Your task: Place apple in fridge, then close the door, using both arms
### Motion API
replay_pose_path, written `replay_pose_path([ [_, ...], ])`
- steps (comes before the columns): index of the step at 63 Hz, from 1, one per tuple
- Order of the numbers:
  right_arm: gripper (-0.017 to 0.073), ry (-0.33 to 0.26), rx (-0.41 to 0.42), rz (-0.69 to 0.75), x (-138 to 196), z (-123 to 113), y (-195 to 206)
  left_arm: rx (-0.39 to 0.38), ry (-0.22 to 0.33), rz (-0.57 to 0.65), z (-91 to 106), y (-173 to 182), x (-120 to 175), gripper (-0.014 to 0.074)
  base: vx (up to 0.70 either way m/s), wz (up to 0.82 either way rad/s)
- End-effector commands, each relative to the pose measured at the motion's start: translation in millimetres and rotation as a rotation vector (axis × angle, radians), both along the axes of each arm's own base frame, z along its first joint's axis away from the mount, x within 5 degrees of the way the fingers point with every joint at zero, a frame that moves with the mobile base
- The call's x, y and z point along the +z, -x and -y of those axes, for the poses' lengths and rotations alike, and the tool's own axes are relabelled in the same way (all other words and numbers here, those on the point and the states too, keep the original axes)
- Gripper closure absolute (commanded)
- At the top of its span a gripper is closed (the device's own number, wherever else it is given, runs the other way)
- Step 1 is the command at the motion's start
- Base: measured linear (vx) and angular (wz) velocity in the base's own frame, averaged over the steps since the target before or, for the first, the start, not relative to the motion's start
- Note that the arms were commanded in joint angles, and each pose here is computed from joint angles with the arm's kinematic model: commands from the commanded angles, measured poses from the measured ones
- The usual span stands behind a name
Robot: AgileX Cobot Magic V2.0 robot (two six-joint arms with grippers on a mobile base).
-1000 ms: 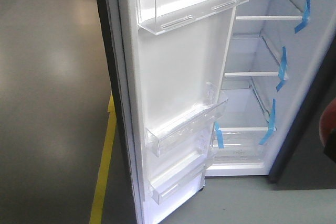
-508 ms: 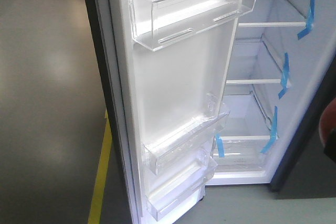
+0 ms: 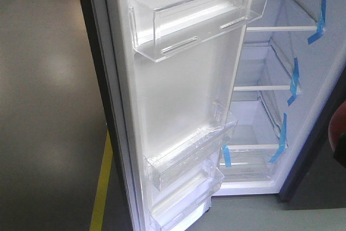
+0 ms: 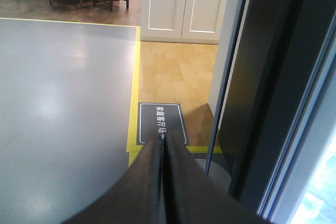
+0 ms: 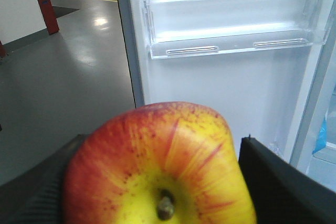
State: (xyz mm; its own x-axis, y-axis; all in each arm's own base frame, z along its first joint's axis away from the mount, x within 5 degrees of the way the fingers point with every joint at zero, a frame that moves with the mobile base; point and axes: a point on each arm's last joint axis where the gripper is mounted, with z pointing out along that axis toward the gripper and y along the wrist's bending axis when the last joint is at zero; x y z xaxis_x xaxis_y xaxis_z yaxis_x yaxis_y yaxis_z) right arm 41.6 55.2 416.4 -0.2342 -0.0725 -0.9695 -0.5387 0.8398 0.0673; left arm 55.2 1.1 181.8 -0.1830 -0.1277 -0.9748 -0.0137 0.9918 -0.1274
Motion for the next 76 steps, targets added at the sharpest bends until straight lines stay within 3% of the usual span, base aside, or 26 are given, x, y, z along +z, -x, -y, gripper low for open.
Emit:
replay_pose_path([
  [1, 0.0563, -0.048, -0.013, 0.067, 12.0, 0.0, -1.7, -0.012, 0.004, 0.059, 1.2, -1.1, -0.2, 0.06, 0.03, -0.01],
  [76, 0.0563, -0.048, -0.012, 0.065, 11.9, -0.1, -1.6, -0.012, 0.004, 0.059, 1.2, -1.1, -0.2, 0.06, 0.02, 0.0],
])
